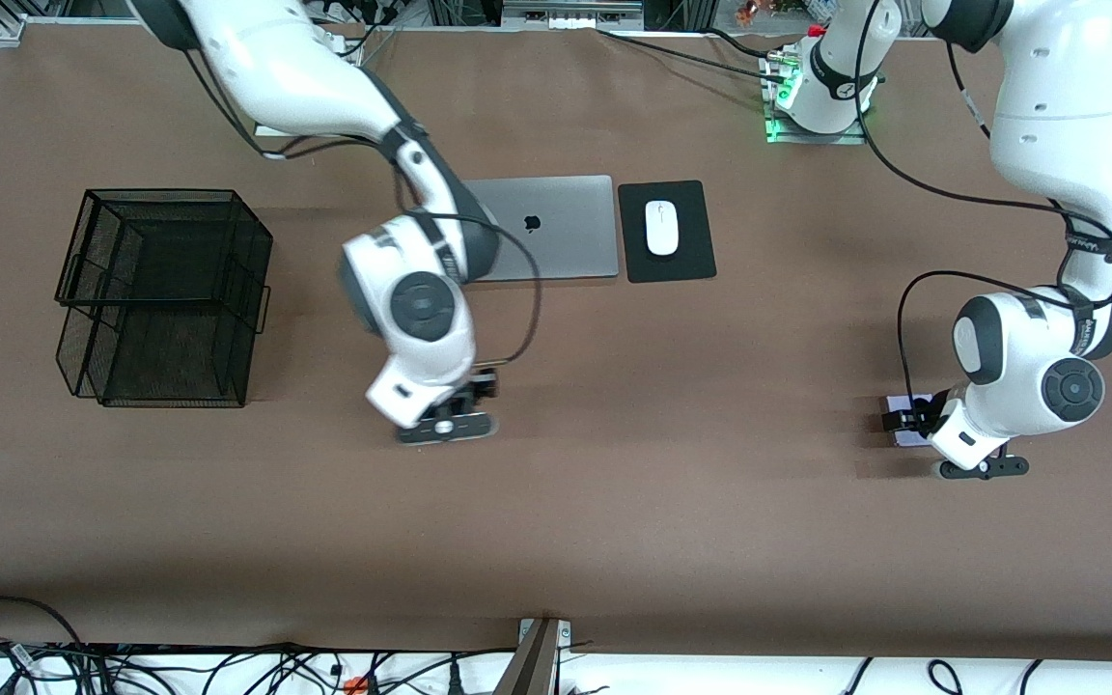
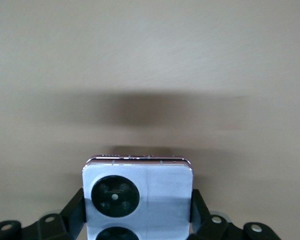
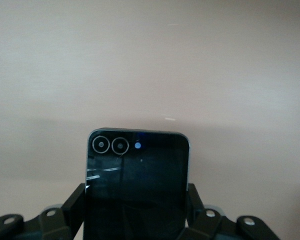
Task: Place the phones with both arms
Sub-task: 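Carry the phone into the basket while the left gripper carries the white phone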
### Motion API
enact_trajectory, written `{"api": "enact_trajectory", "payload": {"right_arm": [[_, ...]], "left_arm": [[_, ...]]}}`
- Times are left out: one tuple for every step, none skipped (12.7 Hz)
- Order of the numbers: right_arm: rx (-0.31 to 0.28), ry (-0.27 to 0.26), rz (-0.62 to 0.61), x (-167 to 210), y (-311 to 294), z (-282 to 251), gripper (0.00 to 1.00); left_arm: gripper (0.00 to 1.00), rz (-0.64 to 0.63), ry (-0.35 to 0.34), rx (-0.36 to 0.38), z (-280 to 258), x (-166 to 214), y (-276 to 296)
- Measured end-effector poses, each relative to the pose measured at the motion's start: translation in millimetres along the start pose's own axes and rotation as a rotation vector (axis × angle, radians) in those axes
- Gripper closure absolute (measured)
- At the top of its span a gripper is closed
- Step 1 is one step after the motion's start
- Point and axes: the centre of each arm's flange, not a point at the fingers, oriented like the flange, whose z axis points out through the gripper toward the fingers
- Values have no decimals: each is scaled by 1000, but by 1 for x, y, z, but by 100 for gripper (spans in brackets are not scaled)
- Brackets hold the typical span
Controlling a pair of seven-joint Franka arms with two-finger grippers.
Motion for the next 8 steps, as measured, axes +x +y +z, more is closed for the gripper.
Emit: {"api": "enact_trajectory", "payload": {"right_arm": [[-10,-32,6,2,32,-16,19],[-22,-75,11,1,63,-29,19],[-32,-117,18,-1,93,-40,19],[-37,-155,26,-4,126,-50,19],[-34,-186,30,-6,164,-60,19],[-29,-216,34,-10,204,-69,19],[-21,-253,44,-16,245,-75,19],[-7,-290,57,-24,285,-77,19]], "left_arm": [[16,-2,-4,-30,-28,-1,30],[16,-10,-7,-63,-56,-4,68],[16,-24,-2,-97,-81,-9,111],[16,-44,11,-131,-101,-14,156],[16,-65,23,-163,-116,-20,200],[16,-84,27,-189,-126,-29,246],[16,-108,34,-209,-131,-37,294],[16,-144,51,-235,-134,-43,341]]}}
